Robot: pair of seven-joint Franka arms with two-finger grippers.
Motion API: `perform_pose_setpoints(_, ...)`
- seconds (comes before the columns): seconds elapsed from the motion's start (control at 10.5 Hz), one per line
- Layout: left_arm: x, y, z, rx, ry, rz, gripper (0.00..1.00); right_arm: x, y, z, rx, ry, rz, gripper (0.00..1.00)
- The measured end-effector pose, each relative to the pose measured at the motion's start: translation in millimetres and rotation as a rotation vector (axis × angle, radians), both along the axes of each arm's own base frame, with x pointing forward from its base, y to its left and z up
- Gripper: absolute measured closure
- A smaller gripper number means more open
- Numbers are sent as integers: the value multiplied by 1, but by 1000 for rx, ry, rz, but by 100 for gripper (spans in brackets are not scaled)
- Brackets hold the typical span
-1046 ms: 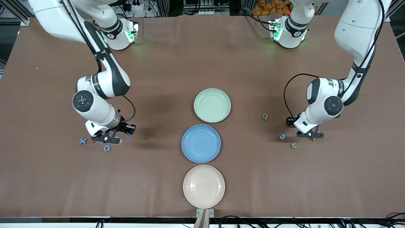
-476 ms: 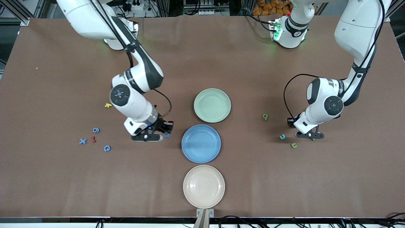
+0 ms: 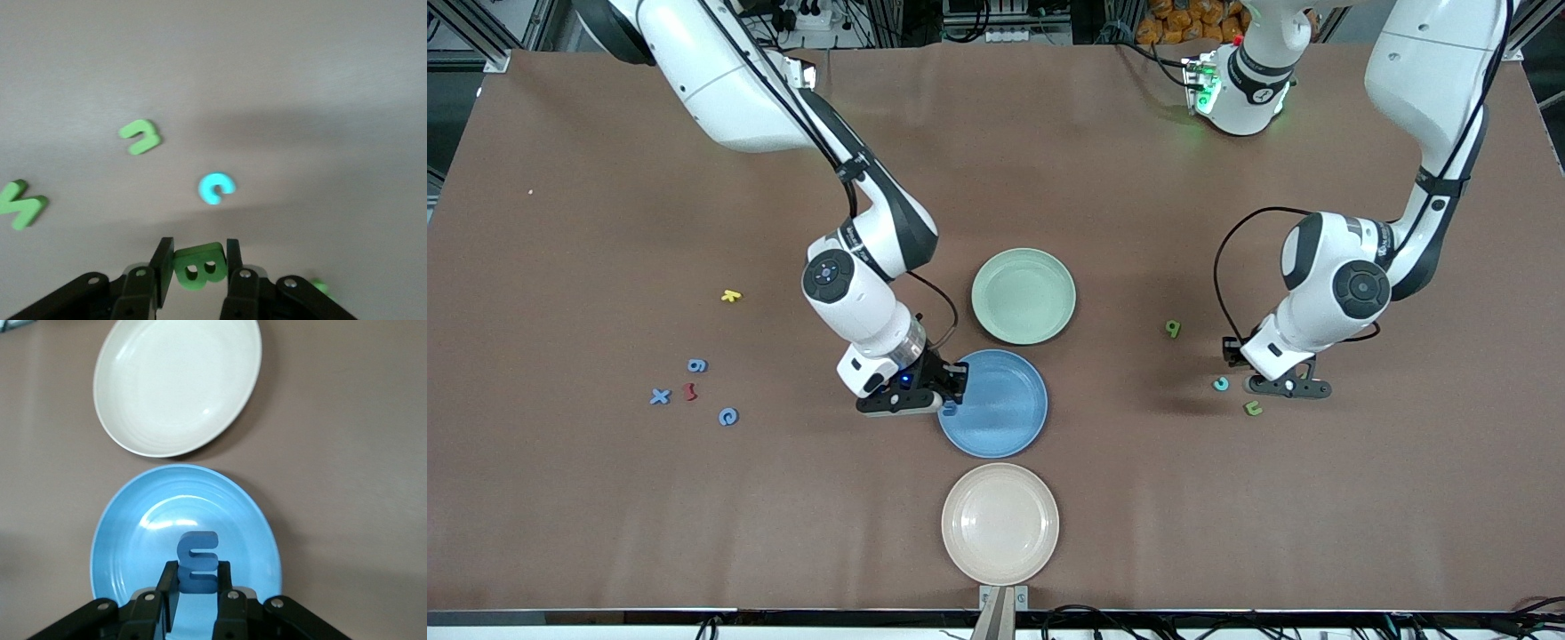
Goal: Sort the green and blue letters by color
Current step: 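Place the blue E on the blue plate while the left gripper carries B, then release the green B on the green plate while the right gripper withdraws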
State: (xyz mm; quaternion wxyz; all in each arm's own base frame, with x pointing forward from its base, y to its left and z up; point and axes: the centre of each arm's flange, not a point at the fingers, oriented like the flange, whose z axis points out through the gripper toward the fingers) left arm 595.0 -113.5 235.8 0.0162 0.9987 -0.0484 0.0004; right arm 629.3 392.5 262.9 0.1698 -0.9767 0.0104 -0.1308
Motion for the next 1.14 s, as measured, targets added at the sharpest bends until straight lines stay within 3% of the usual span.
perform_pose_setpoints(0.1, -1, -22, 9, -14, 1, 24, 64, -1, 5, -3, 9, -13, 0, 70)
perform_pose_setpoints(0.38, -25, -107, 16, -49, 18, 104, 64, -3, 10, 0, 22, -1, -22, 30)
perform_pose_setpoints(0.57, -47, -166, 14, -51, 32, 172, 64, -4, 7, -4, -6, 44, -17, 2)
perform_pose_setpoints(0.86, -82, -255, 15, -68, 43, 276, 64, 13, -33, 2, -100, 131, -41, 0)
perform_pose_setpoints(1.14, -115, -319, -3, -70, 77, 337, 64, 38, -106, 29, -176, 180, -10, 0)
